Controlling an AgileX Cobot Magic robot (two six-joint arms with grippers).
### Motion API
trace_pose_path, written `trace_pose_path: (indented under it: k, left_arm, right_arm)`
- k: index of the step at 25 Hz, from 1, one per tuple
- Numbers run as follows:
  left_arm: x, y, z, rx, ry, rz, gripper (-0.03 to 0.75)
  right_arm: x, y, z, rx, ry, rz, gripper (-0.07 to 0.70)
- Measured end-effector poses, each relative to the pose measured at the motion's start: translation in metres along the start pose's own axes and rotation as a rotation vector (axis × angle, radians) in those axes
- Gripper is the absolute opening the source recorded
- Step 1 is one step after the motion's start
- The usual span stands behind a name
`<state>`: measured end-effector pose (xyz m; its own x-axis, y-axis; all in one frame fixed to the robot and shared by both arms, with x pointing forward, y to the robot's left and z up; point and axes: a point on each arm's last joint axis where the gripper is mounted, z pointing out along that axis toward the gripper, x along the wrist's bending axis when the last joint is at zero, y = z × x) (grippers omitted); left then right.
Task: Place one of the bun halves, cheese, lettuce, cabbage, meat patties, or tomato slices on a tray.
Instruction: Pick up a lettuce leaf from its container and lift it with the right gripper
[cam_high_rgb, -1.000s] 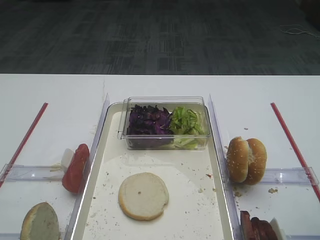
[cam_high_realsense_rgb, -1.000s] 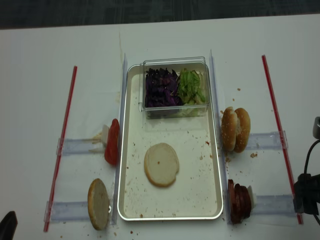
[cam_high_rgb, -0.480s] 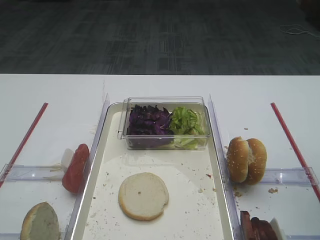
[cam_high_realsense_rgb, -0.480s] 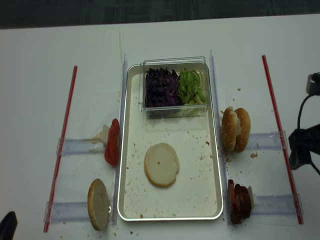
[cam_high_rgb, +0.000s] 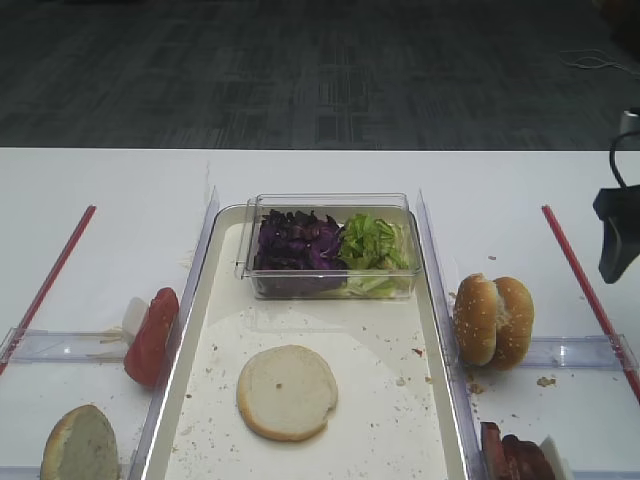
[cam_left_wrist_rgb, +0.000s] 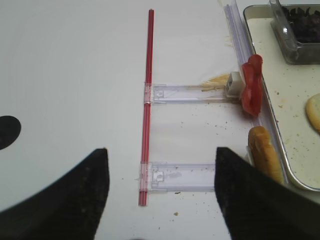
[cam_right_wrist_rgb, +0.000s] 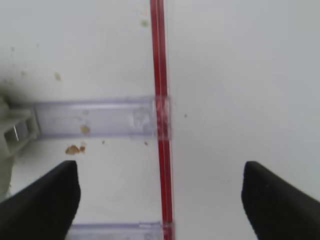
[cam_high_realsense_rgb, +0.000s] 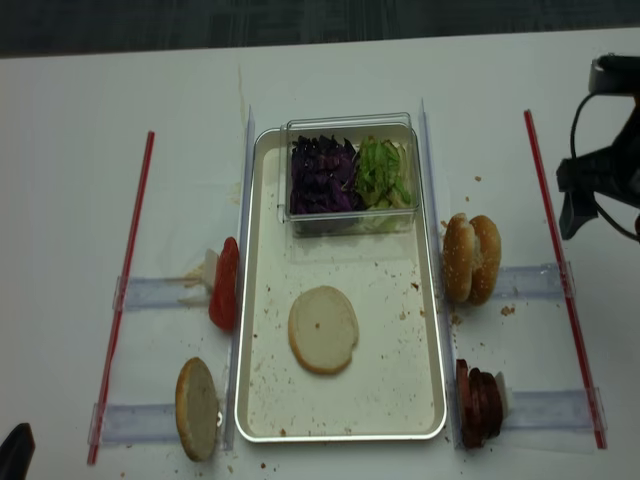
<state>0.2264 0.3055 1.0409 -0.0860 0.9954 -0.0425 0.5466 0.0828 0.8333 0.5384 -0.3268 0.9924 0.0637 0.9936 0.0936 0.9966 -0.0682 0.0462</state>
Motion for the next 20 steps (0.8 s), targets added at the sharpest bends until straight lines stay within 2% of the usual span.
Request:
trace_pose_path:
  k: [10,14,20]
  left_arm:
    - [0.000,0.000,0.000,0.000,0.000,0.000,0.453]
    - [0.000,0.000,0.000,0.000,0.000,0.000,0.453]
    - [0.000,0.000,0.000,0.000,0.000,0.000,0.453]
  right_arm:
    - [-0.003,0.094,0.022,0.001,0.053,0.010,0.678]
    - [-0.003,0.117,0.033,0.005,0.071,0.016,0.678]
    - [-0.003,0.130,0.035,-0.009,0.077,0.030,0.678]
